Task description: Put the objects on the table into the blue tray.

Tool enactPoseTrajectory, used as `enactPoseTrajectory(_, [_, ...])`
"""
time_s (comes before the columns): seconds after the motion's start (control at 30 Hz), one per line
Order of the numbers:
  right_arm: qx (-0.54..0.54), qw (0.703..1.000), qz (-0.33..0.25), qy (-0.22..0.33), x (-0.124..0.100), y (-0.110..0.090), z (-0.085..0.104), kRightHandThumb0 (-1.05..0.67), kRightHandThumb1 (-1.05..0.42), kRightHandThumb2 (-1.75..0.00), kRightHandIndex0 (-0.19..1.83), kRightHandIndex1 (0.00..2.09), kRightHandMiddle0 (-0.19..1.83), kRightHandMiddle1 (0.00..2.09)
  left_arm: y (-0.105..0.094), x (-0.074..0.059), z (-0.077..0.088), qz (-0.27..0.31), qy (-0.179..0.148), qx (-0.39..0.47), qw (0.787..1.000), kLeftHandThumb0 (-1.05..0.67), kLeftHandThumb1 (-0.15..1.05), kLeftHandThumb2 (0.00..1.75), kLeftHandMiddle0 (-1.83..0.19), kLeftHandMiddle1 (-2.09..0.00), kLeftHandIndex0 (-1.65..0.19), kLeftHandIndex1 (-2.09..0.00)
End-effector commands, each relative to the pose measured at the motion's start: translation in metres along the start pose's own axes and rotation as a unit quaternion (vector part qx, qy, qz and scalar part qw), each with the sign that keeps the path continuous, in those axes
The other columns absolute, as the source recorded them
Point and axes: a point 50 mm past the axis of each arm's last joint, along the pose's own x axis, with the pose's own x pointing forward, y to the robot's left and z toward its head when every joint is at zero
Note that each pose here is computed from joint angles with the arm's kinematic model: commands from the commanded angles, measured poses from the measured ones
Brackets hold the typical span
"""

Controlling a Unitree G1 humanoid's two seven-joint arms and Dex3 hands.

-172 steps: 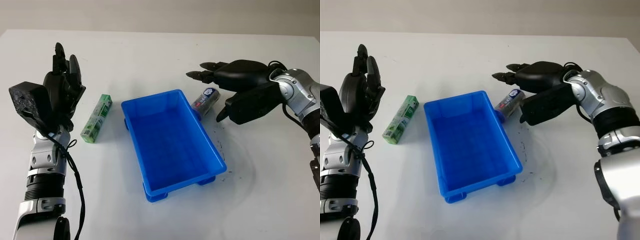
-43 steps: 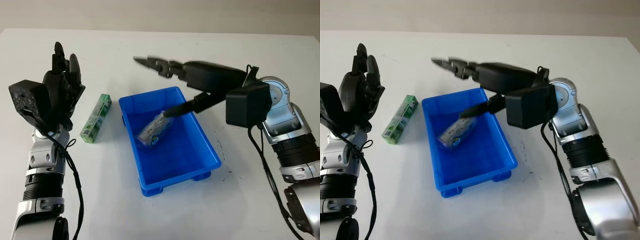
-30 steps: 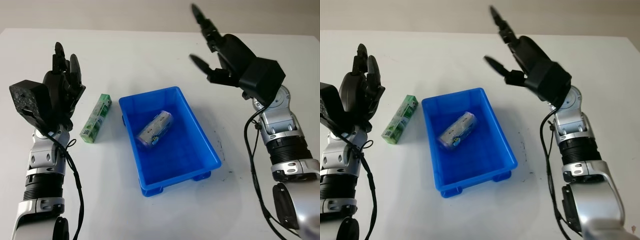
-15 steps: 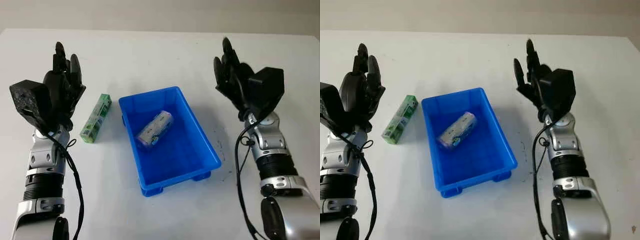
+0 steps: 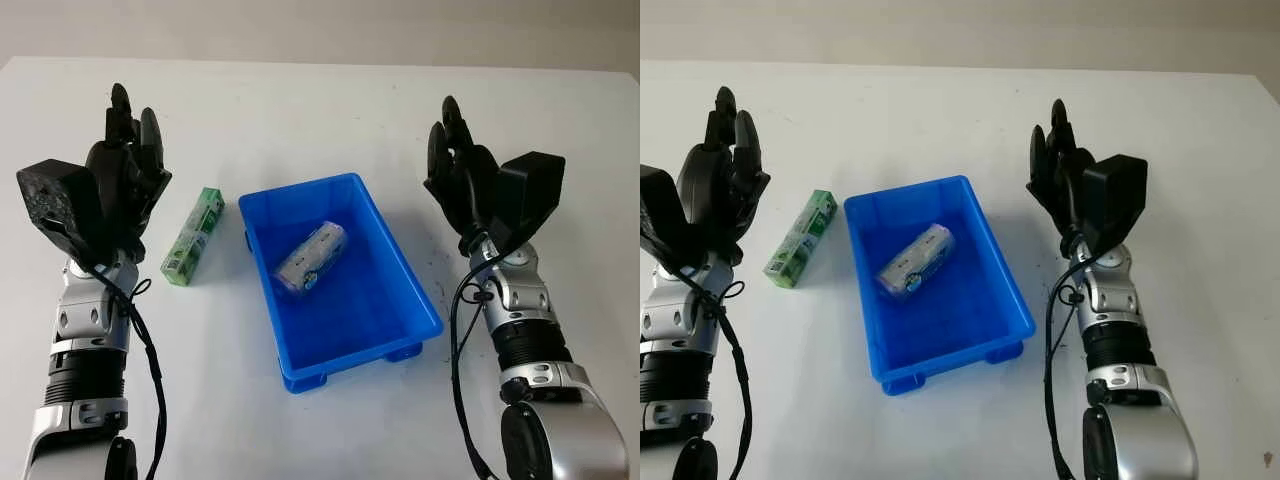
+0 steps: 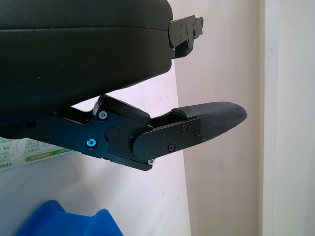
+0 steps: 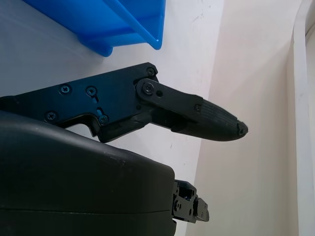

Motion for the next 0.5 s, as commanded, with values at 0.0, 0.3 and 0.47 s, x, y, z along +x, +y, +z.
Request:
enactPoseTrajectory(0.0, [0.004,1.000,-0.004,0.001,-0.001,-0.001,-0.002,-0.67,-1.05,-0.75,-0.19,0.00,-0.19,0.00,0.002,-0.001,0.005,0.001,-0.006,0.010,1.000,-0.76,1.05,0.63,0.19,0.00,0.19,0.00])
enactPoseTrajectory(0.3, [0.004,1.000,0.003,-0.003,0.001,-0.002,0.000,-0.67,-1.05,-0.74,-0.19,0.00,-0.19,0.00,0.008,-0.001,0.013,0.001,0.011,0.094,0.996,-0.75,1.05,0.52,0.19,0.00,0.19,0.00])
enactPoseTrajectory(0.47, [0.002,1.000,0.009,-0.005,0.002,-0.001,0.001,-0.67,-1.05,-0.74,-0.19,0.00,-0.19,0.00,0.015,0.002,0.027,-0.008,0.039,0.176,0.984,-0.77,1.05,0.46,0.19,0.00,0.19,0.00])
